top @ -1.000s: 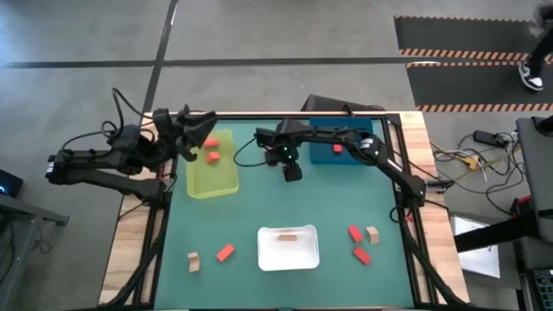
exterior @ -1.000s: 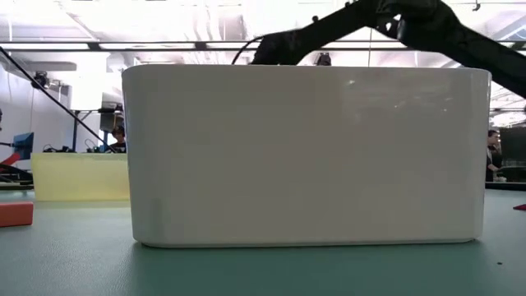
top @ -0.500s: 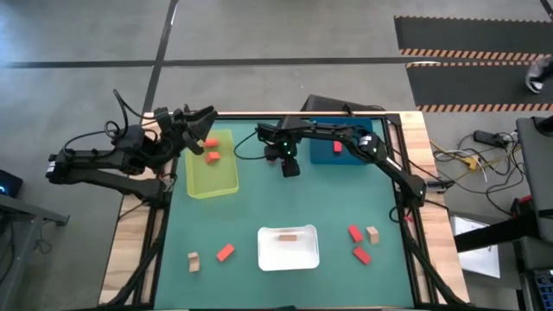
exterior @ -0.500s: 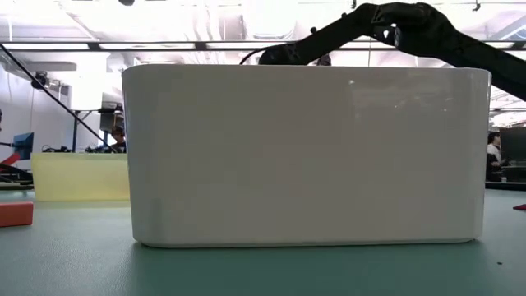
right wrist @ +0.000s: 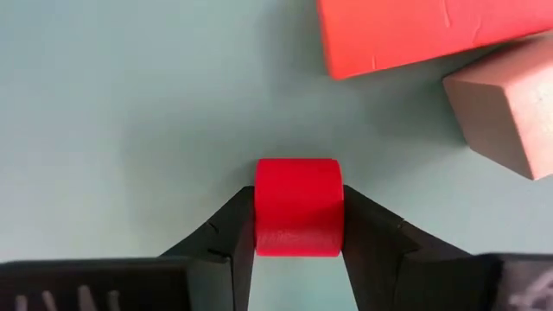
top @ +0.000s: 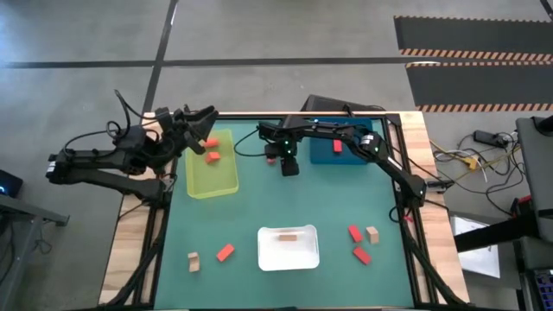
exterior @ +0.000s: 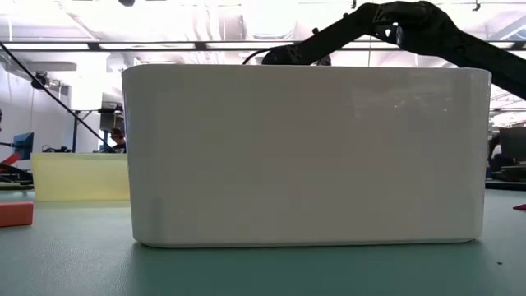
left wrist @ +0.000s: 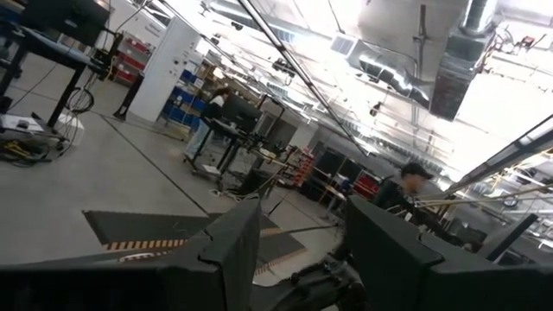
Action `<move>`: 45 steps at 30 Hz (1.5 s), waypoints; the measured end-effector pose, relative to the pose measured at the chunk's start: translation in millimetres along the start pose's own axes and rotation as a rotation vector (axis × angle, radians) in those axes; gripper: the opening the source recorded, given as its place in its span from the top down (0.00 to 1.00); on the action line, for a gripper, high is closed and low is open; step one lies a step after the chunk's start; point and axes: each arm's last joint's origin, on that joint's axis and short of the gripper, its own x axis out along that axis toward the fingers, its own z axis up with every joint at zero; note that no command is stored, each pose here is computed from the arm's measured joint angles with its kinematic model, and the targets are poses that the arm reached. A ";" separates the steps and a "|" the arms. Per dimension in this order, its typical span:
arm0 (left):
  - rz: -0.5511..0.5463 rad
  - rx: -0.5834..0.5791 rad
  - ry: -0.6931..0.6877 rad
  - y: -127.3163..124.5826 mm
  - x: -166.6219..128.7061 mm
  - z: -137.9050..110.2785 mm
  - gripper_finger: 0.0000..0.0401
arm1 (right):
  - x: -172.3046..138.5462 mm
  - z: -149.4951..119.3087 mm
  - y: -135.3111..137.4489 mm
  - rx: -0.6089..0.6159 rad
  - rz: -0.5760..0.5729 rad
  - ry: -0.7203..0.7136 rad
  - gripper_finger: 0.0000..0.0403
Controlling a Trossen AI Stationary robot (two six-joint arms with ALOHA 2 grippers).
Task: Sort & place blocks by color
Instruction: Put the red block into the blue bin
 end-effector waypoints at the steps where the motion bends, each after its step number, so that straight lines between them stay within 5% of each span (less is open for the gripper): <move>1: 0.002 0.001 0.000 0.0 0.3 -0.4 0.61 | -1.6 0.0 0.5 0.010 0.001 0.001 0.70; 8: 0.015 0.002 -0.003 0.3 0.8 -0.8 0.61 | -45.4 -1.2 7.8 0.154 0.001 -0.050 0.70; 16: 0.053 0.006 -0.015 1.5 1.0 -0.8 0.61 | -113.8 -20.6 11.3 0.474 -0.031 -0.158 0.68; 28: 0.056 0.010 -0.011 1.3 2.0 -2.4 0.61 | -186.5 -91.7 -25.6 1.004 -0.045 -0.263 0.69; 34: 0.057 0.011 -0.010 1.2 2.3 -2.7 0.61 | -185.4 -128.1 -35.9 1.115 -0.099 -0.213 0.69; 45: 0.059 0.018 -0.002 1.1 3.3 -4.8 0.61 | -128.7 -199.8 -40.4 1.341 -0.086 -0.127 0.69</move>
